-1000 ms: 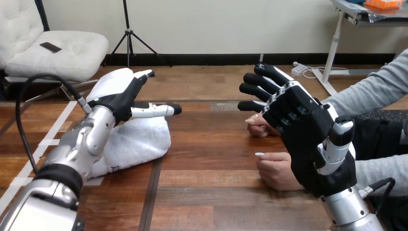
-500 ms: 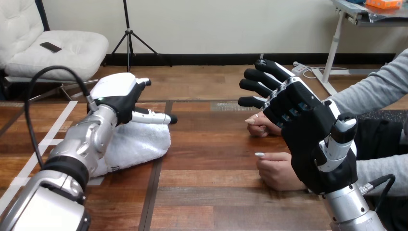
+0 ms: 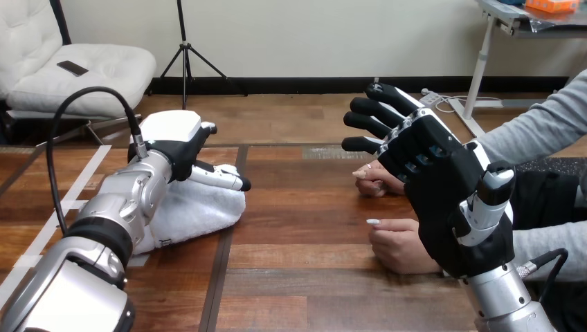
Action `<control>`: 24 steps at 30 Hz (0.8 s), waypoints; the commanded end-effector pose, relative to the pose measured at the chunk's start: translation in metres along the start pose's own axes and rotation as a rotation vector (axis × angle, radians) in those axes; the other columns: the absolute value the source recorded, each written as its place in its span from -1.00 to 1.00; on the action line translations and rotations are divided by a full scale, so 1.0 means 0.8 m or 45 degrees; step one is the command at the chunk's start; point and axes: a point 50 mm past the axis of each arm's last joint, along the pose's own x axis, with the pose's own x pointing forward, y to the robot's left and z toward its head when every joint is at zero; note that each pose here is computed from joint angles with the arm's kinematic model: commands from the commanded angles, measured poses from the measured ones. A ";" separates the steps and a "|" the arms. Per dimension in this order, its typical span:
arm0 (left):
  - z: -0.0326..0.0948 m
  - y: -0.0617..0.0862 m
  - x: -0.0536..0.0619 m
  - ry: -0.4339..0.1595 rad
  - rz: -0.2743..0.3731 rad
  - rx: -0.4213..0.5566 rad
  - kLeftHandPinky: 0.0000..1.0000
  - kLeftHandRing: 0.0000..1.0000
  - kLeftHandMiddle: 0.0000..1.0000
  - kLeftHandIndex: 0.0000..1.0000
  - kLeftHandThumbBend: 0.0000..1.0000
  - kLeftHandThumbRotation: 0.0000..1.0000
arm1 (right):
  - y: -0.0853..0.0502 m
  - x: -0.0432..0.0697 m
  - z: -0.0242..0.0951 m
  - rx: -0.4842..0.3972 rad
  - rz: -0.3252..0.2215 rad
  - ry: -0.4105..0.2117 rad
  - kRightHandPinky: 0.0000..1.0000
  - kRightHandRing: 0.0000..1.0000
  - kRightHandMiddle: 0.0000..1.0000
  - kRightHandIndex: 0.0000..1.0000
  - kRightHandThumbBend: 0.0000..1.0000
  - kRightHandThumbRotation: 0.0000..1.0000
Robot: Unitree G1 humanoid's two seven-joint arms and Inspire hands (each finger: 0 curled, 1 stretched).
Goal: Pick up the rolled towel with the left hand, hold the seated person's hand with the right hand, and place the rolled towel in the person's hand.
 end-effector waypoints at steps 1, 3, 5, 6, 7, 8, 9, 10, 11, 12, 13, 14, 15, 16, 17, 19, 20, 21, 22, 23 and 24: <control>0.006 0.036 0.005 -0.004 0.064 0.029 0.79 0.84 0.87 0.81 1.00 0.52 | -0.004 0.019 0.012 -0.023 0.019 -0.102 0.49 0.64 0.65 0.67 1.00 1.00; 0.006 0.035 0.005 -0.003 0.056 0.024 0.79 0.84 0.87 0.81 1.00 0.52 | -0.004 0.018 0.012 -0.022 0.018 -0.102 0.49 0.64 0.65 0.67 1.00 1.00; 0.006 0.034 0.005 -0.005 0.050 0.020 0.79 0.84 0.87 0.81 1.00 0.52 | -0.004 0.018 0.013 -0.023 0.017 -0.102 0.49 0.65 0.65 0.67 1.00 1.00; 0.006 0.033 0.005 -0.008 0.046 0.017 0.79 0.84 0.87 0.80 1.00 0.52 | -0.004 0.018 0.013 -0.023 0.018 -0.104 0.49 0.65 0.65 0.67 1.00 1.00; 0.006 0.033 0.005 -0.010 0.044 0.016 0.79 0.83 0.87 0.80 1.00 0.52 | -0.004 0.018 0.013 -0.023 0.018 -0.106 0.49 0.65 0.65 0.67 1.00 1.00; 0.006 0.033 0.005 -0.011 0.042 0.015 0.80 0.83 0.87 0.80 1.00 0.52 | -0.004 0.018 0.013 -0.023 0.019 -0.107 0.49 0.65 0.65 0.67 1.00 1.00; 0.006 0.032 0.005 -0.012 0.035 0.012 0.80 0.83 0.87 0.80 1.00 0.52 | -0.005 0.019 0.013 -0.029 0.018 -0.105 0.49 0.65 0.65 0.67 0.99 1.00; 0.006 0.031 0.005 -0.012 0.029 0.011 0.80 0.83 0.87 0.80 1.00 0.52 | -0.005 0.019 0.014 -0.032 0.018 -0.104 0.49 0.65 0.66 0.67 1.00 1.00; 0.006 0.031 0.005 -0.012 0.026 0.010 0.80 0.84 0.87 0.80 1.00 0.52 | -0.005 0.019 0.014 -0.035 0.017 -0.103 0.50 0.65 0.66 0.67 1.00 1.00; 0.006 0.030 0.005 -0.013 0.017 0.008 0.81 0.84 0.87 0.80 1.00 0.52 | -0.005 0.019 0.014 -0.033 0.017 -0.103 0.50 0.65 0.66 0.67 1.00 1.00; 0.006 0.029 0.005 -0.013 0.011 0.007 0.81 0.84 0.88 0.81 1.00 0.52 | -0.005 0.019 0.014 -0.031 0.016 -0.103 0.50 0.65 0.66 0.67 1.00 1.00; 0.006 0.029 0.005 -0.014 0.007 0.006 0.82 0.84 0.88 0.81 1.00 0.51 | -0.005 0.019 0.014 -0.029 0.016 -0.103 0.50 0.65 0.66 0.67 1.00 1.00; 0.006 0.028 0.005 -0.015 -0.003 0.003 0.82 0.84 0.88 0.81 1.00 0.51 | -0.005 0.019 0.014 -0.029 0.015 -0.104 0.50 0.65 0.66 0.67 1.00 1.00; 0.006 0.028 0.005 -0.015 -0.009 0.001 0.82 0.84 0.88 0.81 1.00 0.51 | -0.005 0.019 0.014 -0.029 0.015 -0.105 0.50 0.65 0.65 0.67 1.00 1.00; 0.006 0.027 0.005 -0.015 -0.014 0.000 0.83 0.84 0.88 0.82 1.00 0.50 | -0.005 0.019 0.014 -0.028 0.014 -0.105 0.50 0.65 0.65 0.67 1.00 1.00; 0.007 0.027 0.005 -0.016 -0.035 -0.002 0.84 0.85 0.89 0.82 1.00 0.50 | -0.005 0.019 0.014 -0.038 0.015 -0.108 0.50 0.65 0.65 0.67 1.00 1.00; 0.007 0.026 0.005 -0.017 -0.041 -0.002 0.84 0.85 0.89 0.83 1.00 0.51 | -0.005 0.019 0.014 -0.041 0.015 -0.108 0.50 0.65 0.65 0.67 1.00 1.00; 0.007 0.026 0.005 -0.017 -0.054 -0.001 0.85 0.85 0.89 0.83 1.00 0.51 | -0.005 0.019 0.014 -0.042 0.015 -0.108 0.50 0.65 0.65 0.67 1.00 1.00; 0.007 0.026 0.005 -0.017 -0.062 -0.001 0.86 0.86 0.90 0.83 1.00 0.51 | -0.005 0.019 0.014 -0.042 0.015 -0.108 0.50 0.65 0.65 0.67 1.00 1.00; 0.008 0.025 0.005 -0.017 -0.068 -0.001 0.87 0.86 0.90 0.84 1.00 0.51 | -0.005 0.019 0.014 -0.042 0.015 -0.108 0.50 0.65 0.65 0.67 1.00 1.00; 0.008 0.025 0.005 -0.019 -0.075 -0.006 0.87 0.87 0.90 0.84 1.00 0.51 | -0.005 0.019 0.015 -0.042 0.016 -0.108 0.50 0.65 0.65 0.67 1.00 1.00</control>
